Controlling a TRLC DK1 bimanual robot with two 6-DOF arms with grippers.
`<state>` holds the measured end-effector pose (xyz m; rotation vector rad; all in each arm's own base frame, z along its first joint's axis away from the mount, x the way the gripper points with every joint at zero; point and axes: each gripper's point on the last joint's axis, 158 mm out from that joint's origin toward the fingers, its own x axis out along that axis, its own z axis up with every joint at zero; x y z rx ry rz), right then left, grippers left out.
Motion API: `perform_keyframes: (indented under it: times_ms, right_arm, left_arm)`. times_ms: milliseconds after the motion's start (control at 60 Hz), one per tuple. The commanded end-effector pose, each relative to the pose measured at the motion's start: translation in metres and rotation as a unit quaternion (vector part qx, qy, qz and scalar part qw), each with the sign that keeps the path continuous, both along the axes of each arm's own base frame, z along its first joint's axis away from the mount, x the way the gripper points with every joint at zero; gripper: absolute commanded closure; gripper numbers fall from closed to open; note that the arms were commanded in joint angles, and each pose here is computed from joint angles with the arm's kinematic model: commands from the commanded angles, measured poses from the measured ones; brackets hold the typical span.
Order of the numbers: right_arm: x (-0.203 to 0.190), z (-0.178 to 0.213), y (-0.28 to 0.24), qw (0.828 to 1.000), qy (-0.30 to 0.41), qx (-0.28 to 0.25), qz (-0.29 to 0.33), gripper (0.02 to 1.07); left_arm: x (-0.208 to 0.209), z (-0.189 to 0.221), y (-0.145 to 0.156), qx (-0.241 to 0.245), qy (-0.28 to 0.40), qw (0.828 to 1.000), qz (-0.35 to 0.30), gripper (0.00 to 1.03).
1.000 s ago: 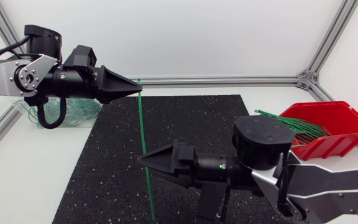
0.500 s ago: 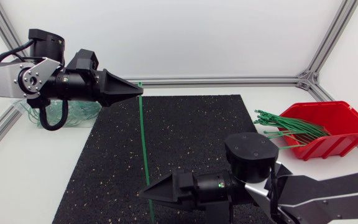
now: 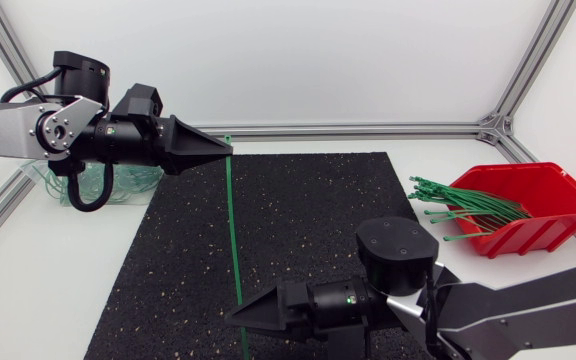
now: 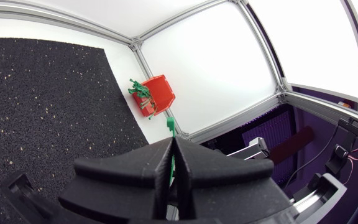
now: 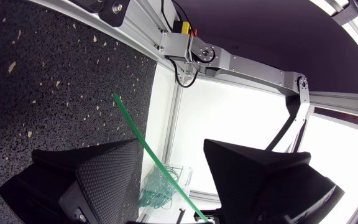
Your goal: Take a green cable tie from the red box, thread the tail through the head to close it, then place it in the transparent bin on the left.
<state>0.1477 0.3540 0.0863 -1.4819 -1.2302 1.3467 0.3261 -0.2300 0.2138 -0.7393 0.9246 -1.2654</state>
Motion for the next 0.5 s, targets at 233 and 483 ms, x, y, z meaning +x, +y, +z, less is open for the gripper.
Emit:
perform_keyframes:
  times_ms: [233, 483]
  right_arm:
    - [-0.0054, -0.0122, -0.0084, 1.0, 0.001, -0.01, 0.009, 0.71]
    - [-0.0045, -0.0186, -0.0078, 1.0, -0.001, -0.019, 0.004, 0.92]
  left_arm:
    - [-0.0057, -0.0105, -0.0035, -0.003, 0.023, 1.0, -0.012, 1.0]
    - [-0.0058, -0.0105, -0.0029, -0.003, 0.022, 1.0, -0.011, 1.0]
